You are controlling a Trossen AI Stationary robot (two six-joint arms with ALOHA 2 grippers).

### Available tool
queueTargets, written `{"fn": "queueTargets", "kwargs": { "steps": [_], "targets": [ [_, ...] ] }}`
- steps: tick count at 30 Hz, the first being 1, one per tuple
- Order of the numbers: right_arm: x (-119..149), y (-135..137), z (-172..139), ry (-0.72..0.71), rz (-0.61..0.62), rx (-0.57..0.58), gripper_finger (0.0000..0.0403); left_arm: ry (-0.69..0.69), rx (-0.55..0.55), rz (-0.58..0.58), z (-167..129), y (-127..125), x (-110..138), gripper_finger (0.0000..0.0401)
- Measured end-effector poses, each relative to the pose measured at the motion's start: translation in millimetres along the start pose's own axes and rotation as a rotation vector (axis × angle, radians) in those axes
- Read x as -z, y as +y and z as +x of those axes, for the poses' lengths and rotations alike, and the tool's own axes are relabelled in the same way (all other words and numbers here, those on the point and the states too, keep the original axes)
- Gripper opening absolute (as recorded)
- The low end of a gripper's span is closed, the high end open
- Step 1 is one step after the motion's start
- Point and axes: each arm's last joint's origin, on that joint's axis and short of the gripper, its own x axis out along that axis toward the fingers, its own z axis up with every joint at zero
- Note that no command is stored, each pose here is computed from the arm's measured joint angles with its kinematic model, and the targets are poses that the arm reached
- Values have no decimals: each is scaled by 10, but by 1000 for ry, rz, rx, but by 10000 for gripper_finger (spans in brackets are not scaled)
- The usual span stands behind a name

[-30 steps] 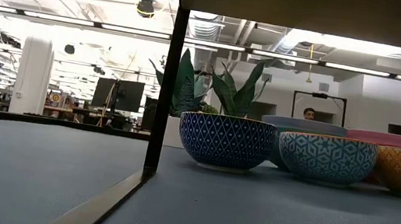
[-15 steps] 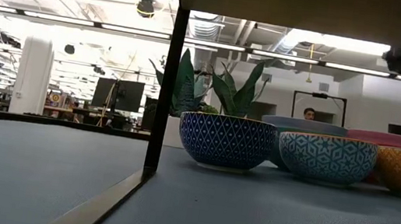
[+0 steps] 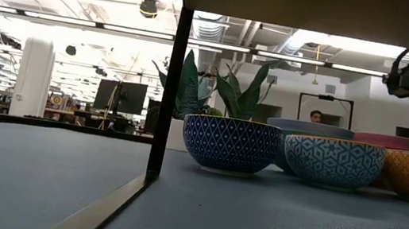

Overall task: Place and stack bowls onto a shelf
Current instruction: Put the light blue patterned bowl on the shelf

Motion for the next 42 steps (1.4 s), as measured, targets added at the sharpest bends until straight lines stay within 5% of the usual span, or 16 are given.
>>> {"fn": "queueTargets", "kwargs": {
  "steps": [13,28,32,39,42],
  "targets": [
    [-79,112,173,44,23,114,262,16,-15,23,0,19,26,249],
    [-128,280,339,41,-38,83,222,19,-23,38,-1,27,35,249],
    [-120,259,360,43,-14,97,180,18,-25,38,-1,28,36,249],
    [-113,259,339,55,38,92,48,9,-39,39,-1,32,33,249],
    [-111,253,328,59,49,85,41,8,-41,49,-1,33,33,249]
  ]
}}
